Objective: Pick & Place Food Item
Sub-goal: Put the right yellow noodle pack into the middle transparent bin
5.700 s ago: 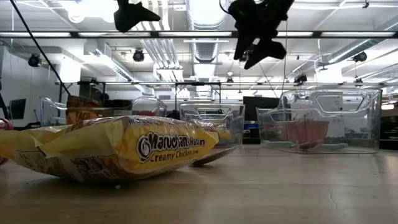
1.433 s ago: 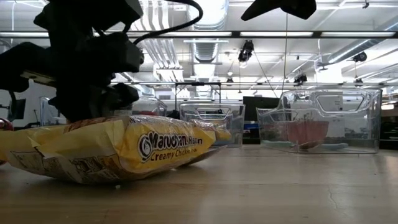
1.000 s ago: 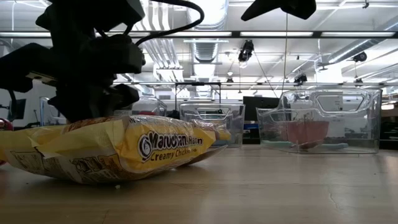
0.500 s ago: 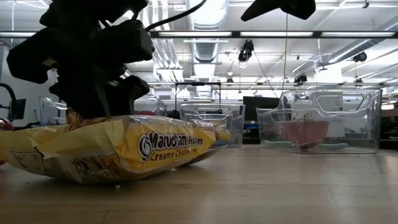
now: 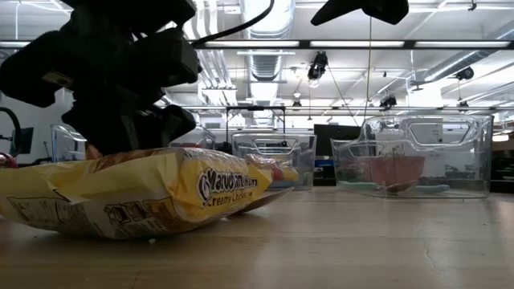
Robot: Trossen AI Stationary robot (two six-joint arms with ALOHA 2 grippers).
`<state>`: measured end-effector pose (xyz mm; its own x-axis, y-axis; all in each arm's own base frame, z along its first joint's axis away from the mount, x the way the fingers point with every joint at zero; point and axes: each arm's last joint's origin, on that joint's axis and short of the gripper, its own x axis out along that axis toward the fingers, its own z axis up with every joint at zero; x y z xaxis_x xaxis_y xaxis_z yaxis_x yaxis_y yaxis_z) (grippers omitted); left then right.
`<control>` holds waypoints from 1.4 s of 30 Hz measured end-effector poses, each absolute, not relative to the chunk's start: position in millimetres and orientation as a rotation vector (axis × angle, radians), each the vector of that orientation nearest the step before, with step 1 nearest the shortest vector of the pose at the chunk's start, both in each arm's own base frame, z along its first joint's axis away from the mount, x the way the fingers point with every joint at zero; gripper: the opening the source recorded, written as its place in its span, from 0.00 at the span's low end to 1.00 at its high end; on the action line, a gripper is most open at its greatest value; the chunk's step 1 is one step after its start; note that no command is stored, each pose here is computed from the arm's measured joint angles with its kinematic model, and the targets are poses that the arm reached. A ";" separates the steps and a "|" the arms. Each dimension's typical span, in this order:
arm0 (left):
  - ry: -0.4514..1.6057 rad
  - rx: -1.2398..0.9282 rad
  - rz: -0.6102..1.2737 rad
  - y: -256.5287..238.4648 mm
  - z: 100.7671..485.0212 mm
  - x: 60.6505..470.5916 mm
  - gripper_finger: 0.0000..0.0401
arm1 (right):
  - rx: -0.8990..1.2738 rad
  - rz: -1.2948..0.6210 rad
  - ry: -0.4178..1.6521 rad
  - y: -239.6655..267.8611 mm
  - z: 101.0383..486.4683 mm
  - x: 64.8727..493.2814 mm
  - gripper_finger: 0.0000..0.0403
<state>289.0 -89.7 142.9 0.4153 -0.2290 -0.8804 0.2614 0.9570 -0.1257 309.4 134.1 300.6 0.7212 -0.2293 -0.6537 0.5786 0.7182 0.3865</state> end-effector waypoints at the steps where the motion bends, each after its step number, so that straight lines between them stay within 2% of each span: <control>1: 1.096 0.033 -0.313 -90.0 142.9 289.4 0.40 | 0.619 -0.479 0.614 134.2 300.6 309.4 0.52; 14: 1.086 0.043 -0.349 -86.0 143.0 291.2 0.02 | 0.619 -0.476 0.615 134.6 300.6 309.2 0.52; 25: 1.077 0.030 -0.361 -85.3 155.9 287.4 0.01 | 0.613 -0.459 0.620 139.9 300.6 306.9 0.52; 31: 0.993 0.034 -0.375 -84.7 194.1 285.7 0.00 | 0.610 -0.460 0.621 140.3 300.5 306.5 0.52; 42: 0.715 -0.002 -0.399 -81.2 273.6 278.1 0.00 | 0.595 -0.461 0.625 139.9 300.2 306.3 0.52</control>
<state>278.1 -81.2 273.6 0.6828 -0.3568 -0.6375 0.3556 0.9246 -0.1365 306.3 139.9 300.2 0.7219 -0.2193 -0.6563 0.5623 0.7388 0.3716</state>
